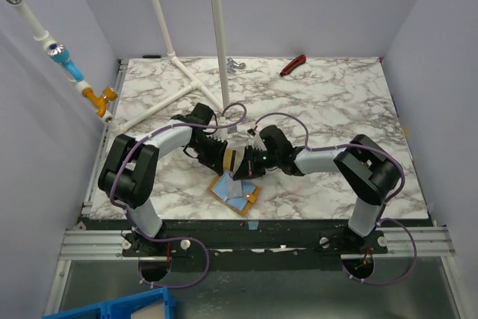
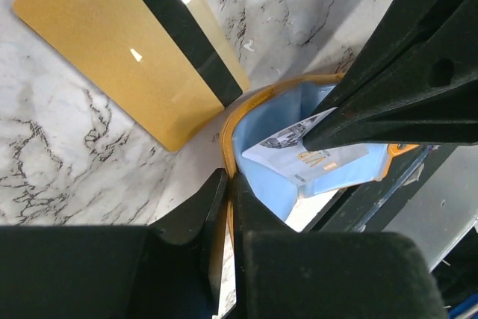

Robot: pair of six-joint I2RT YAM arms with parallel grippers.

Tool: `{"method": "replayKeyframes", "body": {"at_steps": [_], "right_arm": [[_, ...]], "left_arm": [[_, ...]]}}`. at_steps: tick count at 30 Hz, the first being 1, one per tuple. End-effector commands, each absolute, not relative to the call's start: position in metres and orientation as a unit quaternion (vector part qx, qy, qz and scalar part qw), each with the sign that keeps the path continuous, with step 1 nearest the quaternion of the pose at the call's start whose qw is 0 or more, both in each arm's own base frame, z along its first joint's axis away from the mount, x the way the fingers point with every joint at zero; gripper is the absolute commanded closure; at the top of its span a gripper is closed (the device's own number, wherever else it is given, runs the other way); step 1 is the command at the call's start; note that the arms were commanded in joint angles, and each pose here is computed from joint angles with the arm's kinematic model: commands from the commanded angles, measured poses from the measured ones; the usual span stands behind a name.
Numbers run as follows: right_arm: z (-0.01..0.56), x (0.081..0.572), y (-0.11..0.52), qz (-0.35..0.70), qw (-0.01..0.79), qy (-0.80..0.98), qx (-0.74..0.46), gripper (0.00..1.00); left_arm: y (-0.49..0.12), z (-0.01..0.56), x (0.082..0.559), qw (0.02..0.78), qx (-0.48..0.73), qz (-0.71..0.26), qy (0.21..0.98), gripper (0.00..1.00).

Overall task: Put the credit cards into the card holder
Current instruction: Open the card holder at the center of the board, then insert the credit card into the card holder.

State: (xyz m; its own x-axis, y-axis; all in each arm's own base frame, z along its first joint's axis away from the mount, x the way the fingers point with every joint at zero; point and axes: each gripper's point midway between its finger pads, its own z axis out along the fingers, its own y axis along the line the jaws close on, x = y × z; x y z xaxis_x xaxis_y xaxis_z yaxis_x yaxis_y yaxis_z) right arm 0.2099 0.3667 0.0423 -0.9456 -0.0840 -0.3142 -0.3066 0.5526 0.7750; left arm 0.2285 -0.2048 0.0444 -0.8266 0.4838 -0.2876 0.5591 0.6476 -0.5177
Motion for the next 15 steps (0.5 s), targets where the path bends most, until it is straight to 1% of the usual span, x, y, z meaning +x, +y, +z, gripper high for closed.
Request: {"method": "replayKeyframes", "body": {"at_steps": [1,5,7,9,15], "right_arm": [[0.029,0.197,0.36,0.444,0.103,0.882,-0.123,0.99],[0.017,0.184,0.352,0.407,0.091,0.897,-0.146,0.99],[0.012,0.178,0.35,0.392,0.089,0.903,-0.153,0.99],[0.007,0.174,0.347,0.383,0.083,0.907,-0.153,0.99],[0.001,0.17,0.342,0.375,0.08,0.909,-0.161,0.99]], "left_arm": [[-0.205,0.057,0.221,0.049,0.259,-0.352,0.898,0.89],[-0.203,0.071,0.229,0.059,0.232,-0.398,0.886,0.86],[-0.204,0.081,0.23,0.067,0.236,-0.426,0.871,0.81],[-0.206,0.092,0.231,0.083,0.266,-0.443,0.852,0.75],[-0.211,0.116,0.235,0.13,0.367,-0.441,0.809,0.68]]}}
